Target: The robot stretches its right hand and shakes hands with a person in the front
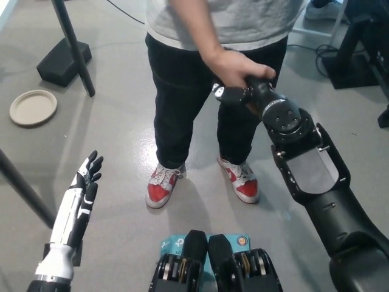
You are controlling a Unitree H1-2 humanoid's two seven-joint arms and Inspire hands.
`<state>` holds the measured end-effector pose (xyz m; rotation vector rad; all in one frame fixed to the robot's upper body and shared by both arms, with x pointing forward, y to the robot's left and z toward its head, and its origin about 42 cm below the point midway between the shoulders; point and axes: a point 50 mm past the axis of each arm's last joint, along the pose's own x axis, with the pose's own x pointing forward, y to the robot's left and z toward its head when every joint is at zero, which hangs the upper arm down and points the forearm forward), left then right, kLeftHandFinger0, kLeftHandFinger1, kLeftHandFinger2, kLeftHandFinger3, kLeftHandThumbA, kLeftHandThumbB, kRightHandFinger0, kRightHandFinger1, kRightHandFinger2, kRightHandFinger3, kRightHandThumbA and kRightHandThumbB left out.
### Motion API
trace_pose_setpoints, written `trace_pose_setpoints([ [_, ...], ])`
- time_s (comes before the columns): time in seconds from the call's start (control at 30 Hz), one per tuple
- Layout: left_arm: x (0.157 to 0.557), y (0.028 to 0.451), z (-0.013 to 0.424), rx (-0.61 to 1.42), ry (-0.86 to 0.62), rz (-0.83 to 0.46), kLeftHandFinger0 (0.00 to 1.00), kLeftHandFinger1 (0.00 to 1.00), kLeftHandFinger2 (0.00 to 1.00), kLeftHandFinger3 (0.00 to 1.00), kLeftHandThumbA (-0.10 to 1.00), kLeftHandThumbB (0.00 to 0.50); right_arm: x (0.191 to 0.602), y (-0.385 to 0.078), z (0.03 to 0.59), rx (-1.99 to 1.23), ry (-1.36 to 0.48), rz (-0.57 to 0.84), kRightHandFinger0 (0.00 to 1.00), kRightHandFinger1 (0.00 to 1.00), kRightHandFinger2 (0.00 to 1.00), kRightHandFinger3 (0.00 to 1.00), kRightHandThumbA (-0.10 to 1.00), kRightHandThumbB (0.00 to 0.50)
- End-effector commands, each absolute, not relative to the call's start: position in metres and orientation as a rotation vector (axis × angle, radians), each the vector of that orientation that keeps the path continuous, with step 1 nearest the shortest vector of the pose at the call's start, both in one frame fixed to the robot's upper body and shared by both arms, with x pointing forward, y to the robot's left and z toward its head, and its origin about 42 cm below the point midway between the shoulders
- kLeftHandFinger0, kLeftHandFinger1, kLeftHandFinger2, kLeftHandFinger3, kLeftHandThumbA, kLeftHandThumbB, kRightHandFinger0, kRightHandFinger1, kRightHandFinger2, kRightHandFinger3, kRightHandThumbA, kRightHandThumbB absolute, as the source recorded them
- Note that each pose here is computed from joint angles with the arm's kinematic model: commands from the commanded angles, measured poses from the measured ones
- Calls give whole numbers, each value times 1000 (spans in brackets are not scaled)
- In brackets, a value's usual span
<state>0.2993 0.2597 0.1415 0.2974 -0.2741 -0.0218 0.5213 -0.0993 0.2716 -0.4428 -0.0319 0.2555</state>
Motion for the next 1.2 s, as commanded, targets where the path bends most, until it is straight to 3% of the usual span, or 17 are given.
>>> trace_pose_setpoints([
  [0.0, 303, 263, 153, 332, -311, -37, 1000, 1000, 1000, 1000, 1000, 133, 491, -99, 338, -462, -271, 314, 1000, 1000, 1000, 1000, 639, 423],
  [0.17, 304, 263, 153, 325, -311, -37, 1000, 1000, 1000, 1000, 1000, 132, 461, -104, 365, -460, -372, 342, 1000, 1000, 1000, 1000, 683, 450],
  [0.2, 304, 262, 153, 321, -312, -37, 1000, 1000, 1000, 1000, 1000, 119, 439, -108, 387, -439, -458, 364, 1000, 1000, 1000, 1000, 683, 450],
  [0.23, 303, 262, 153, 315, -314, -36, 1000, 1000, 1000, 1000, 1000, 116, 402, -114, 416, -415, -590, 401, 1000, 1000, 1000, 1000, 735, 490],
  [0.3, 304, 263, 153, 330, -318, -39, 1000, 1000, 1000, 1000, 1000, 113, 374, -120, 436, -405, -712, 419, 1000, 1000, 1000, 1000, 746, 499],
  [0.47, 304, 263, 153, 345, -310, -35, 1000, 1000, 1000, 1000, 1000, 128, 329, -130, 458, -354, -894, 440, 1000, 1000, 1000, 1000, 652, 453],
  [0.5, 305, 263, 153, 344, -313, -38, 1000, 1000, 1000, 1000, 1000, 123, 322, -132, 462, -346, -927, 442, 1000, 1000, 1000, 1000, 677, 482],
  [0.57, 305, 263, 154, 339, -312, -41, 1000, 1000, 1000, 1000, 1000, 124, 319, -132, 464, -349, -941, 438, 1000, 1000, 1000, 1000, 688, 490],
  [0.67, 305, 263, 154, 349, -313, -33, 1000, 1000, 1000, 1000, 1000, 131, 325, -130, 463, -346, -918, 432, 1000, 1000, 1000, 1000, 632, 452],
  [0.77, 307, 262, 154, 352, -312, -35, 1000, 1000, 1000, 1000, 1000, 132, 346, -127, 457, -411, -840, 396, 1000, 1000, 1000, 1000, 683, 471],
  [0.8, 307, 262, 155, 349, -315, -36, 1000, 1000, 1000, 1000, 1000, 128, 360, -124, 452, -423, -786, 389, 1000, 1000, 1000, 1000, 717, 499],
  [0.87, 308, 262, 156, 346, -317, -40, 1000, 1000, 1000, 1000, 1000, 126, 379, -120, 446, -431, -714, 390, 1000, 1000, 1000, 1000, 722, 500],
  [1.0, 308, 261, 157, 355, -316, -42, 1000, 1000, 1000, 1000, 1000, 138, 426, -115, 424, -488, -534, 364, 1000, 1000, 1000, 1000, 699, 446],
  [1.17, 308, 262, 157, 354, -310, -39, 1000, 1000, 1000, 1000, 1000, 151, 486, -102, 386, -554, -278, 339, 1000, 1000, 1000, 1000, 724, 459],
])
